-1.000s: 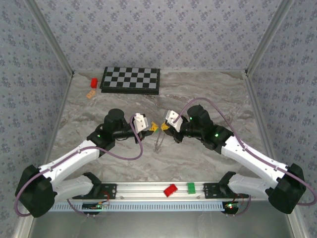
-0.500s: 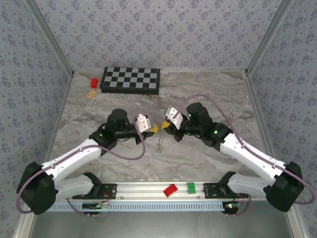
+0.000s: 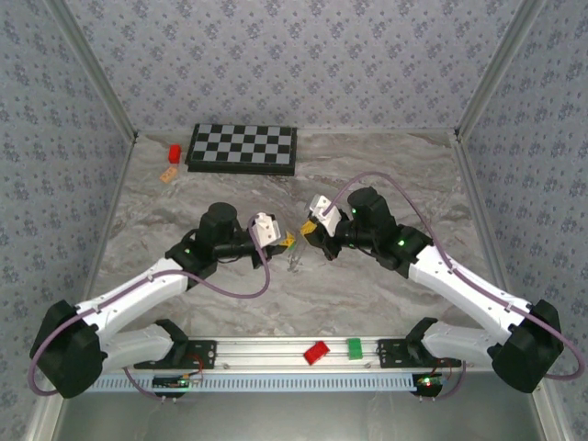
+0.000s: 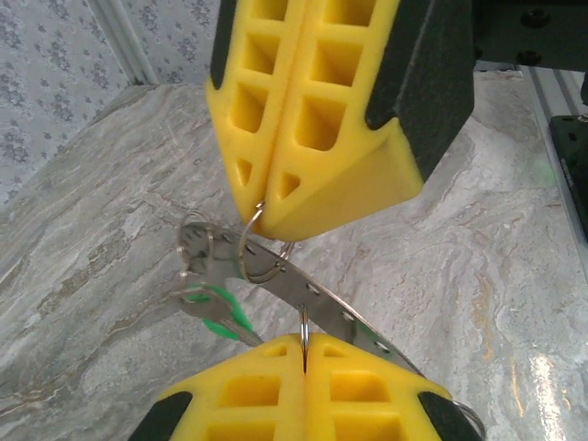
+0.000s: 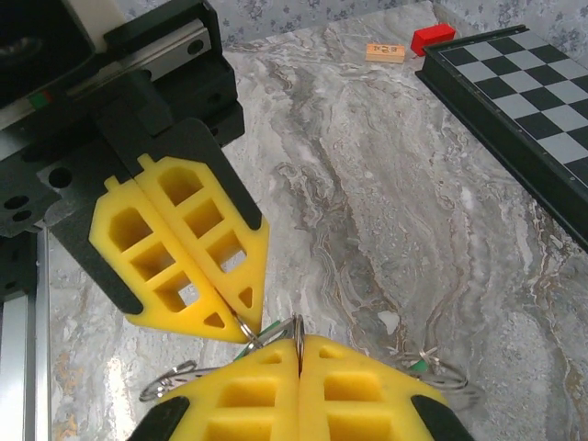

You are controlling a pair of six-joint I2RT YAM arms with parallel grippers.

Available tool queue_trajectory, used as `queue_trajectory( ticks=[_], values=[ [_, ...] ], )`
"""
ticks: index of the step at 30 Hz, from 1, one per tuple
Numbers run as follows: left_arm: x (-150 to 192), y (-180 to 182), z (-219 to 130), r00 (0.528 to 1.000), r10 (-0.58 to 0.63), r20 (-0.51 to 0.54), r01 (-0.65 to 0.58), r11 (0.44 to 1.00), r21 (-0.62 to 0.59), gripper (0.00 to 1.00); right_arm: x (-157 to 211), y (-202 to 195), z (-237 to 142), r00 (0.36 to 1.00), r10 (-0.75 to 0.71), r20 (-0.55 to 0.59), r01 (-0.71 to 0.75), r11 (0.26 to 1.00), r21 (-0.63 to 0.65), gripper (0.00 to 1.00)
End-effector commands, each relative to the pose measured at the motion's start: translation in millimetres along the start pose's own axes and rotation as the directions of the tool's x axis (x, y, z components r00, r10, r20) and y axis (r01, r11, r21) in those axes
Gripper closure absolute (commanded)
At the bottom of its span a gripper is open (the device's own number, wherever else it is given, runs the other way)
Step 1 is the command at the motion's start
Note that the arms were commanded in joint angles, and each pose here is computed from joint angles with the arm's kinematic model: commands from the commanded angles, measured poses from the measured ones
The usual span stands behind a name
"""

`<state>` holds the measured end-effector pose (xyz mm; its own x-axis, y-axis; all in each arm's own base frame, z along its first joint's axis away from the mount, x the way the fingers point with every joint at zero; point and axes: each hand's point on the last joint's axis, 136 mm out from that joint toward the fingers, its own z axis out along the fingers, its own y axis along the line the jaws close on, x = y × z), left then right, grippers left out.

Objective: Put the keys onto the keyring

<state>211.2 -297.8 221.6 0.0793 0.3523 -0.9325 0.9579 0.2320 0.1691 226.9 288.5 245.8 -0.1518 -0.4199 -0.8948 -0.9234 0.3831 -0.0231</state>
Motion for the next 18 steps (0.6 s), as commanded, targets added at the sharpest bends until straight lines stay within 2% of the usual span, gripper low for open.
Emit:
queue_trajectory(
  ticks=[1,5,18],
  values=[
    [-21.9,4.4,-9.7,0.996,0.058,0.073,-0.055,0.997,-0.047,1.00,-12.4,4.6,-4.3,0.997,-0.059,0.041,0.060,0.998,-0.012,1.00],
    [-24.7,8.0,-13.5,0.994,0.057,0.090,-0.051,0.996,-0.072,1.00,-10.3,8.8,-2.6,0.996,-0.087,0.038,0.087,0.996,-0.015,1.00],
    [-22.5,5.3,-11.3,0.995,0.048,0.082,-0.044,0.998,-0.045,1.00,-11.7,10.9,-1.1,0.993,-0.114,0.039,0.114,0.993,-0.003,1.00]
  ],
)
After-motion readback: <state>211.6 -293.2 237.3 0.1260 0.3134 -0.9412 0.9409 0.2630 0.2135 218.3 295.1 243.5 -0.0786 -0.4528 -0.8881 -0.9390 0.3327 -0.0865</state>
